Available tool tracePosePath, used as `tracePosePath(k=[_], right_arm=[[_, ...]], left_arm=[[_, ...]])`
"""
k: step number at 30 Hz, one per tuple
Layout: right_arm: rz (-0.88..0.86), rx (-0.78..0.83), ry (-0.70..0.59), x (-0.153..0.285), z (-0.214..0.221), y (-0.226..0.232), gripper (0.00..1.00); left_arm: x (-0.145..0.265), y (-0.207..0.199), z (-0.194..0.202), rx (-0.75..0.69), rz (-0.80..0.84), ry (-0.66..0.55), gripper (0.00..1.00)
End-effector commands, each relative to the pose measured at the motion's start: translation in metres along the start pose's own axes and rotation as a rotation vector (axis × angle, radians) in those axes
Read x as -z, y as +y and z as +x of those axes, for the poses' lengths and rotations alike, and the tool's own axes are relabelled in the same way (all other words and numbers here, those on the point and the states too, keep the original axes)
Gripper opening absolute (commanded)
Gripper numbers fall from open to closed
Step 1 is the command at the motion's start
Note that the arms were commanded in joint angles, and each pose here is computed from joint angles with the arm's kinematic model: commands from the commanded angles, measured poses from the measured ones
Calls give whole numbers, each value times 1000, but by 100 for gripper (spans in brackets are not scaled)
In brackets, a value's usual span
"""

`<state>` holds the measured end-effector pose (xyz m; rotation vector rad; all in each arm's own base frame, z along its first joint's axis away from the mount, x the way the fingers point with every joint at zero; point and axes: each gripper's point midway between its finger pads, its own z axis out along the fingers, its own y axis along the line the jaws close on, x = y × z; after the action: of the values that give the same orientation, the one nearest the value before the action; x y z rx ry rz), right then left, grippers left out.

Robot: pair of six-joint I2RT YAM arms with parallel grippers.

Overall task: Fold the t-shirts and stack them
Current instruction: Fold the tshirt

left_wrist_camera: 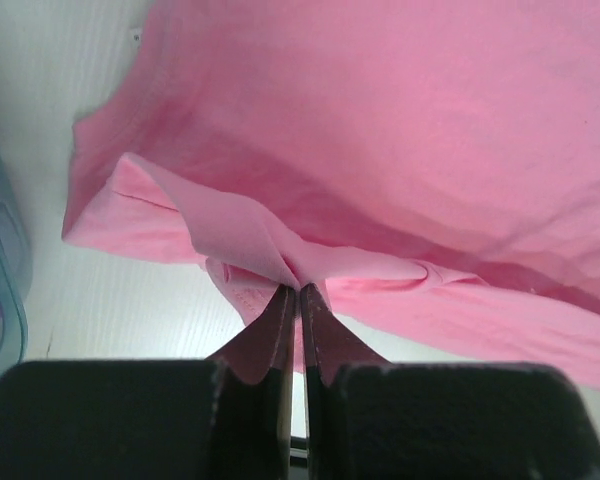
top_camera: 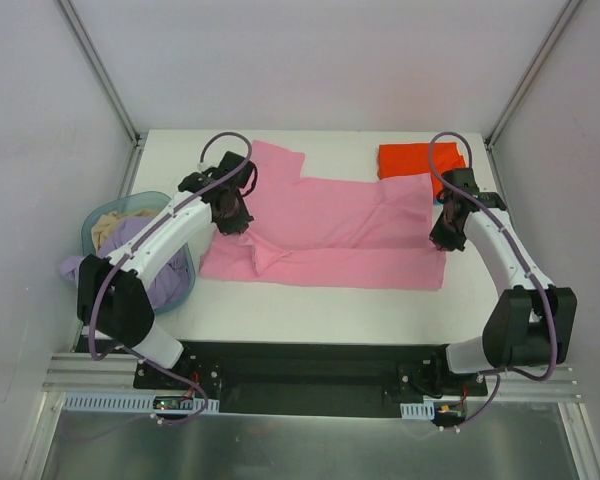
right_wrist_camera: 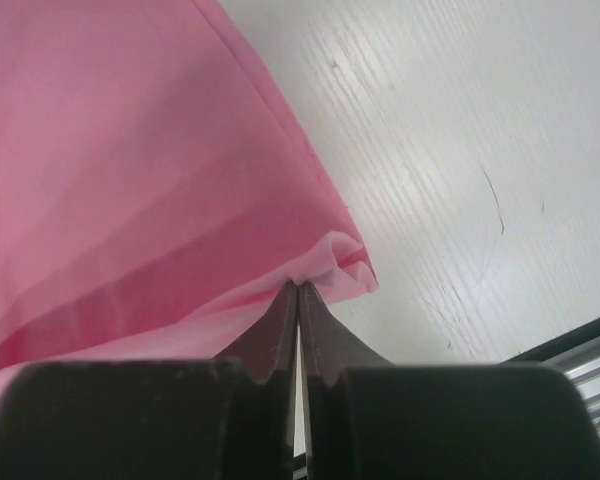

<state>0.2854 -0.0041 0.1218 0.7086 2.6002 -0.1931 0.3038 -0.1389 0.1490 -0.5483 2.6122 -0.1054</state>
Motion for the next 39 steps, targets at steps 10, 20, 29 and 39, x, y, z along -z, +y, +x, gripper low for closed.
tracePosePath(k=[10, 20, 29, 39], right_arm=[[19, -22, -35, -22, -46, 12, 3], [89, 54, 55, -39, -50, 12, 73], [-233, 175, 108, -20, 13, 49, 97], [-424, 193, 275, -49, 68, 98, 97]], left_arm=[[-63, -19, -59, -87, -61, 1, 0], [-68, -31, -73, -81, 0, 25, 99], [-49, -3, -12, -24, 56, 119, 99], [-93, 12, 39, 21, 48, 250, 99]])
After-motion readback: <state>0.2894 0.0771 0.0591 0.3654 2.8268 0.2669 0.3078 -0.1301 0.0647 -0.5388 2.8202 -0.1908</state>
